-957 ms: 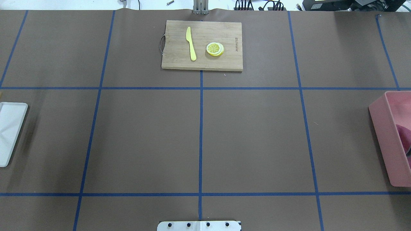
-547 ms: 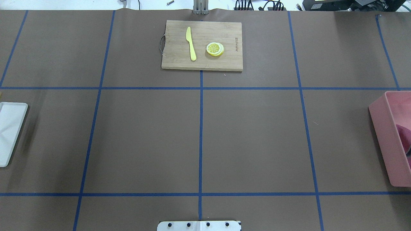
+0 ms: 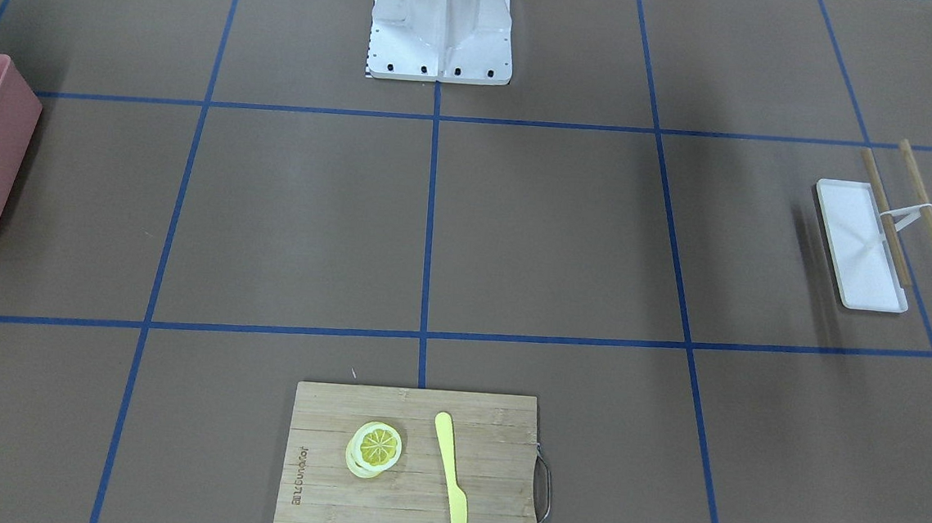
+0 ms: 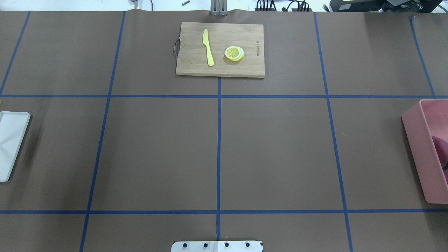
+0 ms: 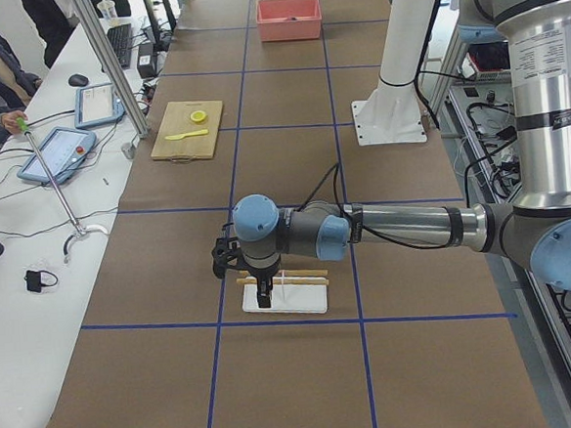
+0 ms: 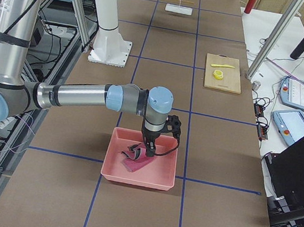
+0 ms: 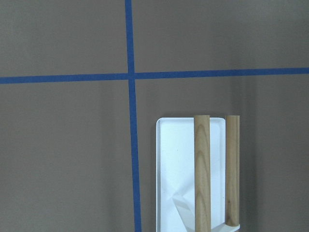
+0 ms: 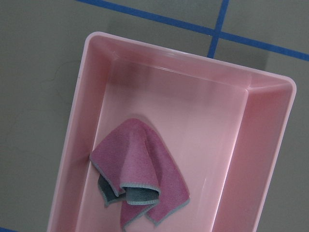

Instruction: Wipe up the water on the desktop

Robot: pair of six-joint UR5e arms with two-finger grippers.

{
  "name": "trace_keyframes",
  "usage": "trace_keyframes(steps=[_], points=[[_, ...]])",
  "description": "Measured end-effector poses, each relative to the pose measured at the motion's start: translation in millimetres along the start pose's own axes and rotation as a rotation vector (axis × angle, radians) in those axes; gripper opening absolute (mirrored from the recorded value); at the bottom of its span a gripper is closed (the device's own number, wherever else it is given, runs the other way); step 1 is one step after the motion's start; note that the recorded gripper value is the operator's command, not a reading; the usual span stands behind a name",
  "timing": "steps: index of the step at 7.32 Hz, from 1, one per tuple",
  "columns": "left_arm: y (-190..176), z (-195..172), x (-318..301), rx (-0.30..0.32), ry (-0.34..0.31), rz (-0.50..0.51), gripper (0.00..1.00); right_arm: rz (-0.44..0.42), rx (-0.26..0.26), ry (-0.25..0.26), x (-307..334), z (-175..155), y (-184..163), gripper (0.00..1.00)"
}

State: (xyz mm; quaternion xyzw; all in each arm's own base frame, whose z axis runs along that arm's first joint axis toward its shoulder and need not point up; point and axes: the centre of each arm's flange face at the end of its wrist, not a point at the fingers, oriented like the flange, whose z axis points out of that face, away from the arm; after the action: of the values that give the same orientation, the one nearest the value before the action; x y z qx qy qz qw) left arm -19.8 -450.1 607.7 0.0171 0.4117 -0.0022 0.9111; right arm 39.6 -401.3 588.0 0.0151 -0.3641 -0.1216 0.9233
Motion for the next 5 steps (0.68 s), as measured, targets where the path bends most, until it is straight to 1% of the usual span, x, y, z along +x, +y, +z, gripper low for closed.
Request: trace_keyframes(steps=[5], points=[[1, -8, 1, 0.004, 0.002, -0.022, 0.98, 0.032, -0.009, -0.001, 11, 6, 20, 1.00]])
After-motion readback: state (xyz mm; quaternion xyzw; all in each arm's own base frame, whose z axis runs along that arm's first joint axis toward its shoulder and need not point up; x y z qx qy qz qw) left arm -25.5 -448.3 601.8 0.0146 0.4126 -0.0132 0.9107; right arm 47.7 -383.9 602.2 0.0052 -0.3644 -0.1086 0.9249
